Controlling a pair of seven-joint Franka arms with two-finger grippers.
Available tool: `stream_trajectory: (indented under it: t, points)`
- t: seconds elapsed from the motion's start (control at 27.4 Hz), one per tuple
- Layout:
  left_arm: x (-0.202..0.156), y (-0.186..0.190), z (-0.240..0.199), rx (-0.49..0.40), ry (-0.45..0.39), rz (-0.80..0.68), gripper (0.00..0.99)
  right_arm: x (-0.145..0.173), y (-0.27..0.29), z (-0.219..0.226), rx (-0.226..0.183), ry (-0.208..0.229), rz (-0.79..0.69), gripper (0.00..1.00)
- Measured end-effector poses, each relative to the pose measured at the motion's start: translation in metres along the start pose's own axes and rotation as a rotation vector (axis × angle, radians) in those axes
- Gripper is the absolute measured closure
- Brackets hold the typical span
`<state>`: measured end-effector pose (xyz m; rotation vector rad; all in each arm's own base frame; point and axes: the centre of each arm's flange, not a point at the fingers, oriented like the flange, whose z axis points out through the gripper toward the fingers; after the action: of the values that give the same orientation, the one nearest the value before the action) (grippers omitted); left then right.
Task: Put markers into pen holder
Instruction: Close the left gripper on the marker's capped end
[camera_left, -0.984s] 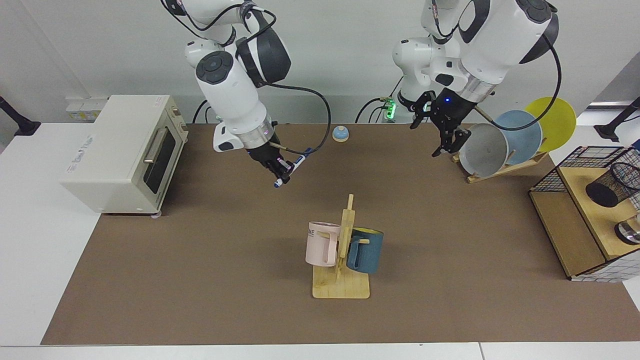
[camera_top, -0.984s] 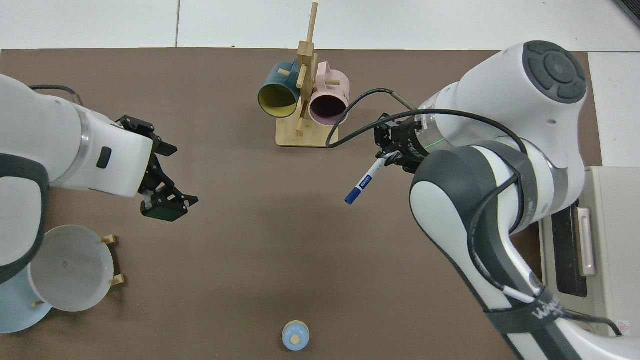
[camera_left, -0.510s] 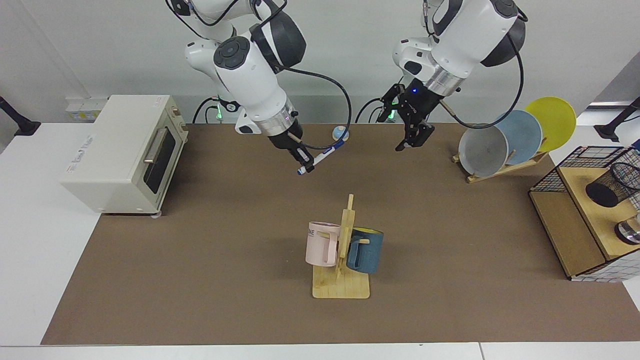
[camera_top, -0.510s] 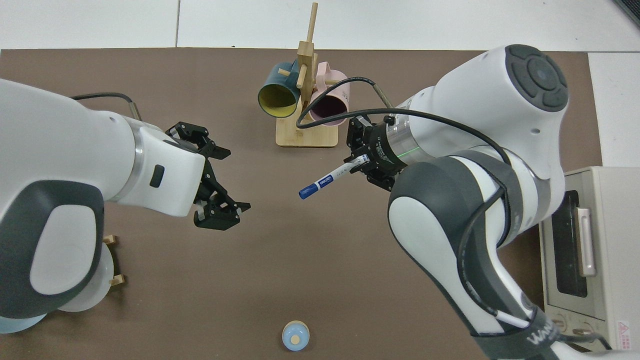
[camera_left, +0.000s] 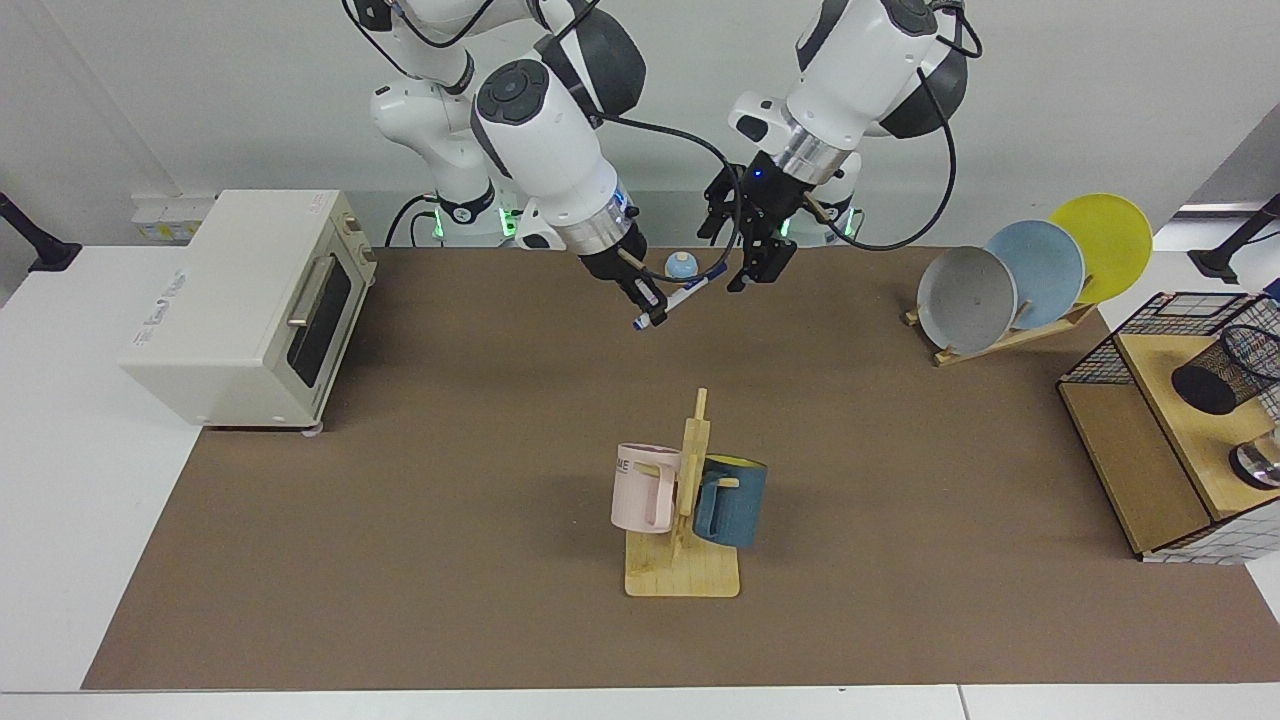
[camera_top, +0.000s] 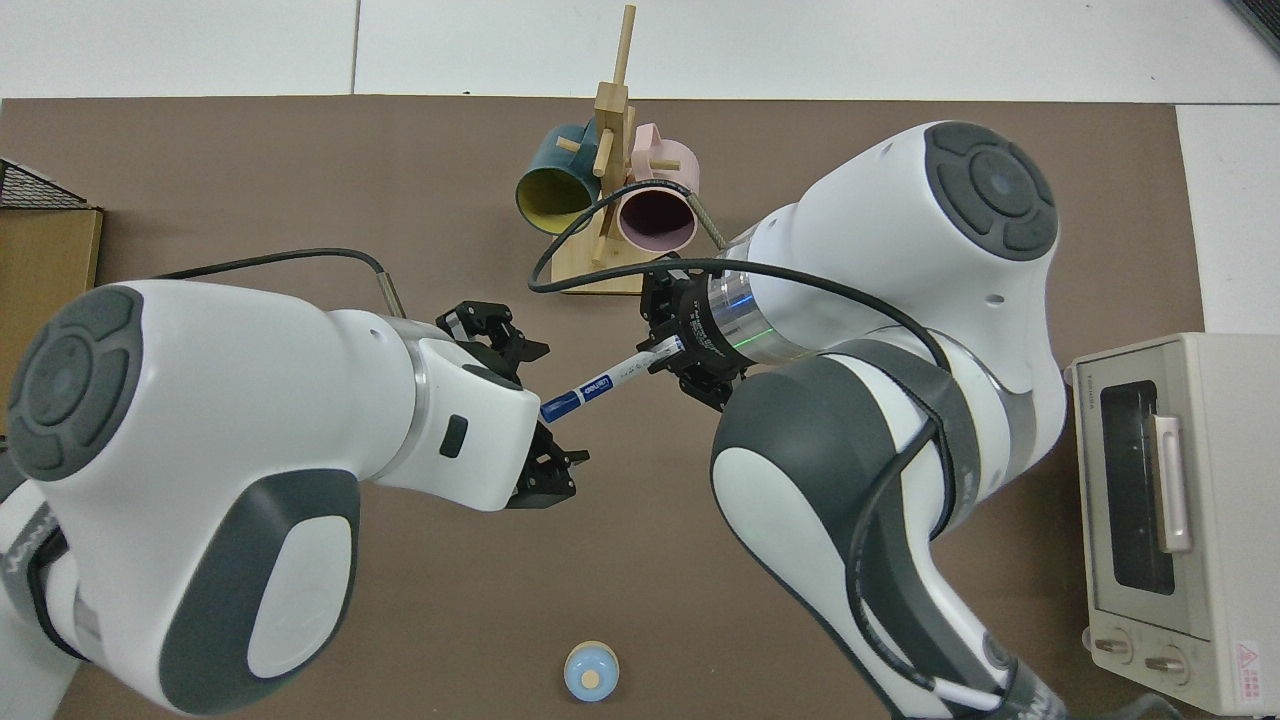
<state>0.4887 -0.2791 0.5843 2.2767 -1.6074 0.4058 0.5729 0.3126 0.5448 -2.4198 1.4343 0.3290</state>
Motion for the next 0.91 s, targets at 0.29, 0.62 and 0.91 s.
stream_trajectory:
  t: [0.29,0.62,0.91]
  points:
    - [0.000,0.004,0.011,-0.001,-0.003,-0.031,0.088,0.001,0.000,-0.004,0.006,0.001,0.001,0.83]
    - [0.004,0.008,0.015,0.003,0.000,-0.061,0.537,-0.001,0.001,-0.007,0.011,0.002,-0.002,0.83]
    - [0.000,0.004,0.014,0.023,-0.001,-0.080,0.815,-0.004,0.004,-0.006,-0.003,0.000,0.000,0.83]
